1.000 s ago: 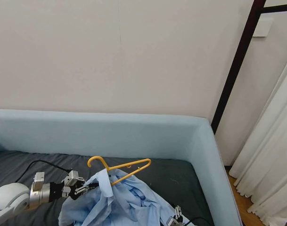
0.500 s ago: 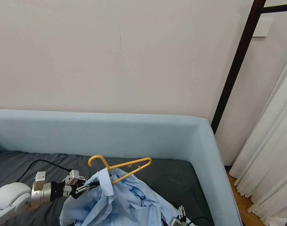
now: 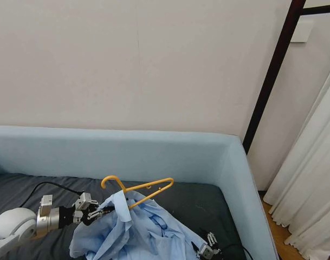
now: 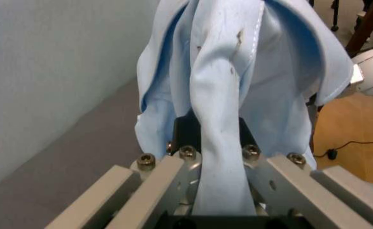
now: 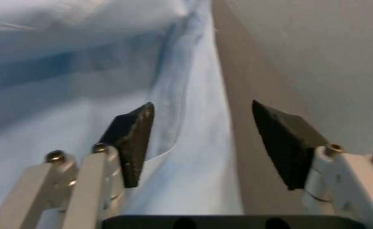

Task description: Pick up the clothes from the sofa and hang them on the clothes hanger.

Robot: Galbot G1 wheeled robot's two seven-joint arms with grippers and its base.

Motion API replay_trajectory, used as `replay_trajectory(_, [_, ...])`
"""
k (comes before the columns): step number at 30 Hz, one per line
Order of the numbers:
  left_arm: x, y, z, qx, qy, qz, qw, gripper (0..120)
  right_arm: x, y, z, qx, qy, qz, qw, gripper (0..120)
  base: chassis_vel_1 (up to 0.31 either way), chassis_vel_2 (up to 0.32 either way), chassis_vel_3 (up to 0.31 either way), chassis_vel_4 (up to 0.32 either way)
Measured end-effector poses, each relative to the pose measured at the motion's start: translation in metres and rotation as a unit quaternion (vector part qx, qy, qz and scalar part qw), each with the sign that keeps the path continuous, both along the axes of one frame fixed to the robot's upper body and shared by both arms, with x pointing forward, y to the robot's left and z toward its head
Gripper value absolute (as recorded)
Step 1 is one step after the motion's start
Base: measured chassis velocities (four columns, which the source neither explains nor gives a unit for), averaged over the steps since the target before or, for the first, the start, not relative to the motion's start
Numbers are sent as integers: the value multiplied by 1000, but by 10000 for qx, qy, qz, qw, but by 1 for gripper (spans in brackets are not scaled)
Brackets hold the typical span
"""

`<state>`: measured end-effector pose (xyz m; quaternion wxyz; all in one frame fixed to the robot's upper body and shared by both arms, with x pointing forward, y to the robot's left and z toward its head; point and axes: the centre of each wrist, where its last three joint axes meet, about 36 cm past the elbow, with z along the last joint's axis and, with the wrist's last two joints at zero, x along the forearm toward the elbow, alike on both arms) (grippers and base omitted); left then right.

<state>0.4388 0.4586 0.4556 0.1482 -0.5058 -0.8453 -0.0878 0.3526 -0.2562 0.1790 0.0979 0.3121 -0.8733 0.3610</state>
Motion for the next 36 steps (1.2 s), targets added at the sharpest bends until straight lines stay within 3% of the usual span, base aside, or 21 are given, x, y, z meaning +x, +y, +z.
replay_trajectory(1, [0, 0, 0, 4, 5, -6, 10000, 1, -2, 2, -1, 13, 15, 23, 10000, 51, 0, 0, 0, 0])
replay_trajectory(10, [0, 0, -2, -2, 3, 0, 10000, 1, -4, -5, -3, -43, 128, 65, 9999, 49, 0, 0, 0, 0])
replay_trajectory(13, [1, 0, -3, -8, 6, 3, 10000, 1, -6, -6, -6, -50, 191, 89, 9998, 44, 0, 0, 0, 0])
replay_trajectory(25, [1, 3, -4, 8, 6, 21, 10000, 1, 0, -5, -14, -15, 286, 190, 9994, 0, 0, 0, 0, 0])
replay_trajectory(36, [3, 2, -4, -11, -19, -57, 10000, 1, 9, -4, -2, 381, 267, -70, 9989, 0, 0, 0, 0, 0])
